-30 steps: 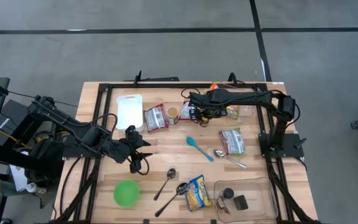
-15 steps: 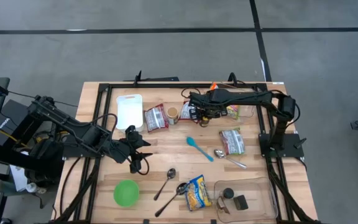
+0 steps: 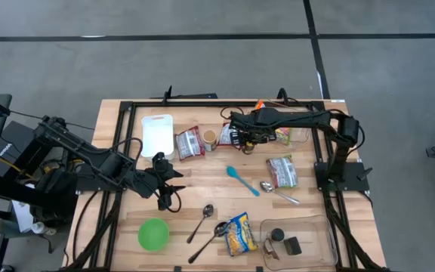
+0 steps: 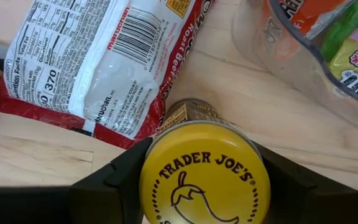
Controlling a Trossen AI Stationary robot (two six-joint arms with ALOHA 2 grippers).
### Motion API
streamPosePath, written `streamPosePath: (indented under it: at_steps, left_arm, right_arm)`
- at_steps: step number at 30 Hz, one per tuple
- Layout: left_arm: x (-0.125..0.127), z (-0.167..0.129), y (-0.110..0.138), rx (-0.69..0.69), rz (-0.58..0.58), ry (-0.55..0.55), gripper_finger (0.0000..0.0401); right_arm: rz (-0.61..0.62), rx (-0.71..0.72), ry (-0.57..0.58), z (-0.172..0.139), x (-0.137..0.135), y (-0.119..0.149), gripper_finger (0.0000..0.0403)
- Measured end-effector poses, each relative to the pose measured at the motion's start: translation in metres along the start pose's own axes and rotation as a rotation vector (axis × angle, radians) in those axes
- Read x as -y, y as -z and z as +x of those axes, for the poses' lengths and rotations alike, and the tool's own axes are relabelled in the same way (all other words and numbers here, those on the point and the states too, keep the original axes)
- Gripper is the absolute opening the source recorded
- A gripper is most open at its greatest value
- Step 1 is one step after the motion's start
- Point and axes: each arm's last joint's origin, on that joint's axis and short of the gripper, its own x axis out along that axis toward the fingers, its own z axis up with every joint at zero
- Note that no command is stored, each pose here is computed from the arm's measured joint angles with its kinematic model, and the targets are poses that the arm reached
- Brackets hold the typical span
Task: Pick & Place Food Item
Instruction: Put the yellow spice bottle into the bottom transparent bin
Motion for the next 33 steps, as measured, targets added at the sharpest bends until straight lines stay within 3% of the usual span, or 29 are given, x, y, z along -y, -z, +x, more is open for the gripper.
streamPosePath:
  at_steps: [16,24,33]
  left_arm:
    - [0.0,0.0,0.0,0.0,-0.002,0.0,0.0186]
    - [0.0,0.0,0.0,0.0,-0.002,0.0,0.0186]
    - [0.0,0.0,0.0,0.0,-0.002,0.0,0.0186]
  right_arm:
    - [-0.038,-0.028,0.028,-0.005,0.003,0.001,0.0214]
    - [-0.161,-0.048,0.05,-0.036,-0.008,0.012,0.0214]
    - [-0.345,-0.045,0.03,-0.086,-0.027,0.046,0.0218]
